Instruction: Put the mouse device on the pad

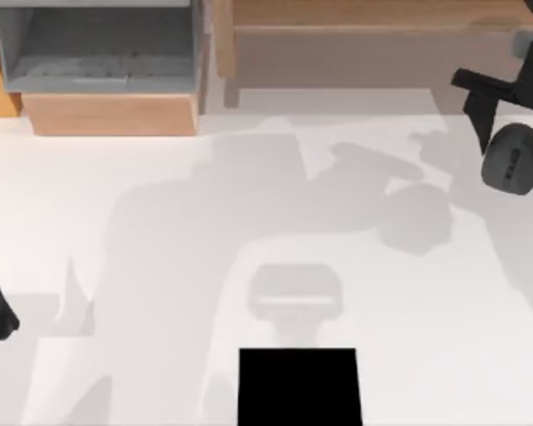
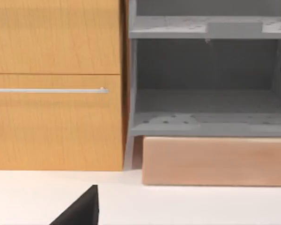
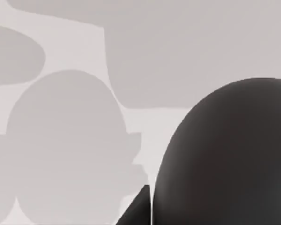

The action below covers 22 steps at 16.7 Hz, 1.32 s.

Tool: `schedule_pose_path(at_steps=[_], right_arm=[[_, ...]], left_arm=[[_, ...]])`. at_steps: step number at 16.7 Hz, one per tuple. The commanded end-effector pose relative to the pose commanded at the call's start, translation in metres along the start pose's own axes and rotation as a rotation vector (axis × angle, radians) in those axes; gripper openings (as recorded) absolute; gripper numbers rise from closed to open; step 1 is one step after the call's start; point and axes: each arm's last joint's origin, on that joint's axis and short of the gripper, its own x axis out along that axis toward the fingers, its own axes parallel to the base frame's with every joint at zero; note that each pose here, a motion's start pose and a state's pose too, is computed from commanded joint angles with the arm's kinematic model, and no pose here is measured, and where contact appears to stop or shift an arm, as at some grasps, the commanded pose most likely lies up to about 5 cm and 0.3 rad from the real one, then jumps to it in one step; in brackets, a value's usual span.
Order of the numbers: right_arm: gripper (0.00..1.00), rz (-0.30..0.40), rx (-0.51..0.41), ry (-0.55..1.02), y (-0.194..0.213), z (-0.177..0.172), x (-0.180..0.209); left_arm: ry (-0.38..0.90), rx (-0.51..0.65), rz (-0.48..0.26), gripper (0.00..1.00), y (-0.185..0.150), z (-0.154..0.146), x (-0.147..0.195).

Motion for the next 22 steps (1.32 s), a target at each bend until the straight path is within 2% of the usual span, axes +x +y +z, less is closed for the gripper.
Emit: schedule_pose_path(at_steps=[6,13,18,22], right_arm=[[0.0,-0.008,0.676,0.007,0.05,-0.06,0.006],[0.0,-0.023,1.444,-0.002,0.094,-0.146,0.014],[0.0,-0.025,1.929,-0.019,0.111,-0.208,0.019],[0.0,-0.021,2.255,-0.033,0.117,-0.252,0.023]], left_arm=[[0.0,0.0,0.0,1.0,0.0,0.0,0.0],[0.0,0.0,0.0,1.0,0.0,0.0,0.0],[0.0,0.0,0.0,1.0,0.0,0.0,0.0],[0.0,0.0,0.0,1.0,0.0,0.0,0.0]])
